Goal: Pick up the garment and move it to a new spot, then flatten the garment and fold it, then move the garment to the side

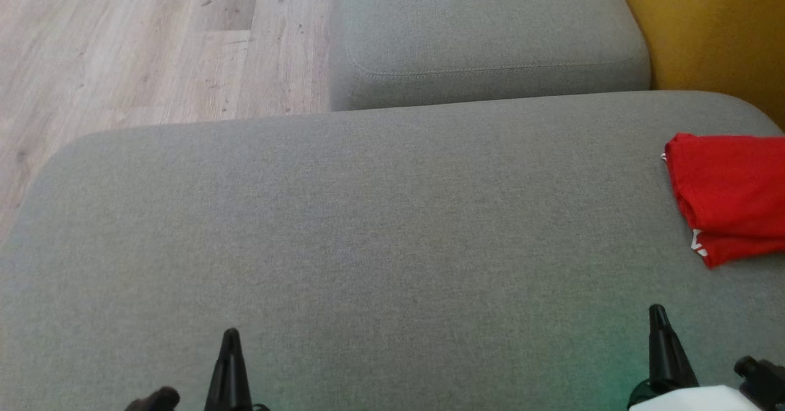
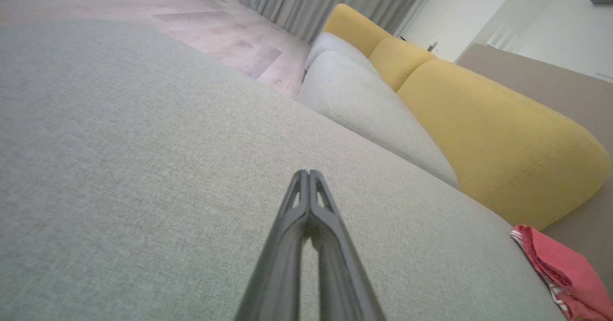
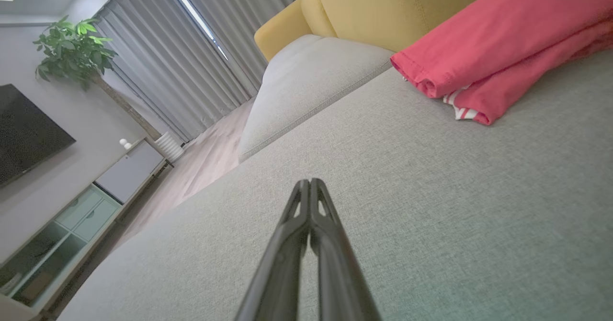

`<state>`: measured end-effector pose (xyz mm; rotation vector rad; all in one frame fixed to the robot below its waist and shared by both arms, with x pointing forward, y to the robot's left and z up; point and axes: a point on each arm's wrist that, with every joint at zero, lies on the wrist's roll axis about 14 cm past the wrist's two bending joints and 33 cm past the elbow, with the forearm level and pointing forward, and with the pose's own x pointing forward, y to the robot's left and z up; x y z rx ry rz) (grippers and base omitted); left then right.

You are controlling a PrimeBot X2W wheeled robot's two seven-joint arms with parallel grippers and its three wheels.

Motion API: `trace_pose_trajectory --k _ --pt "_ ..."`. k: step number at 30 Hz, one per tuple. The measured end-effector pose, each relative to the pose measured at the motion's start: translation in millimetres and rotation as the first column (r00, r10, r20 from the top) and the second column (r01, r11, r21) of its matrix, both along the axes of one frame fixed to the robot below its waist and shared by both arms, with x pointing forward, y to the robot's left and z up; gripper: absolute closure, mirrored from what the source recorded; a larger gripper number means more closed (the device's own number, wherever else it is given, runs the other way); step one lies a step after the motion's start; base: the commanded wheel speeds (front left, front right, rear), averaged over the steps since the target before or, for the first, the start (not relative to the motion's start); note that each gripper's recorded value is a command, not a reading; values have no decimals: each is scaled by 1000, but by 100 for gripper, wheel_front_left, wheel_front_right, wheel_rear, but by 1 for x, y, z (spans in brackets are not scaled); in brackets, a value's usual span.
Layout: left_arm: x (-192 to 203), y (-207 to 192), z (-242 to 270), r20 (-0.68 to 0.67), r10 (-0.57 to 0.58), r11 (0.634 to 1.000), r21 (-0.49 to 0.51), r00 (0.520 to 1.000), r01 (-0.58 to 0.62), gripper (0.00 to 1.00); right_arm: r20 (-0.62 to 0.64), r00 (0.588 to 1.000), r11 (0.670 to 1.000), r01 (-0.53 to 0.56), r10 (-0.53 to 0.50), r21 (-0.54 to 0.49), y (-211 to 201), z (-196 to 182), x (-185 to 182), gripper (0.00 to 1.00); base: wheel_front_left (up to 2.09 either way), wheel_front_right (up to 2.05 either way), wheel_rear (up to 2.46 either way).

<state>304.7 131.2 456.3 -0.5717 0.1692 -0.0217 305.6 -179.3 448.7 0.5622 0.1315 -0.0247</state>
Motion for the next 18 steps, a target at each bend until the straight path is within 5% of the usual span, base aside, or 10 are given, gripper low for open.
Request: trace_pose_trajectory --k 18 --pt "13 13 -3 -47 42 979 -195 998 -51 100 -11 998 977 56 -55 205 -7 4 14 100 0 0 0"
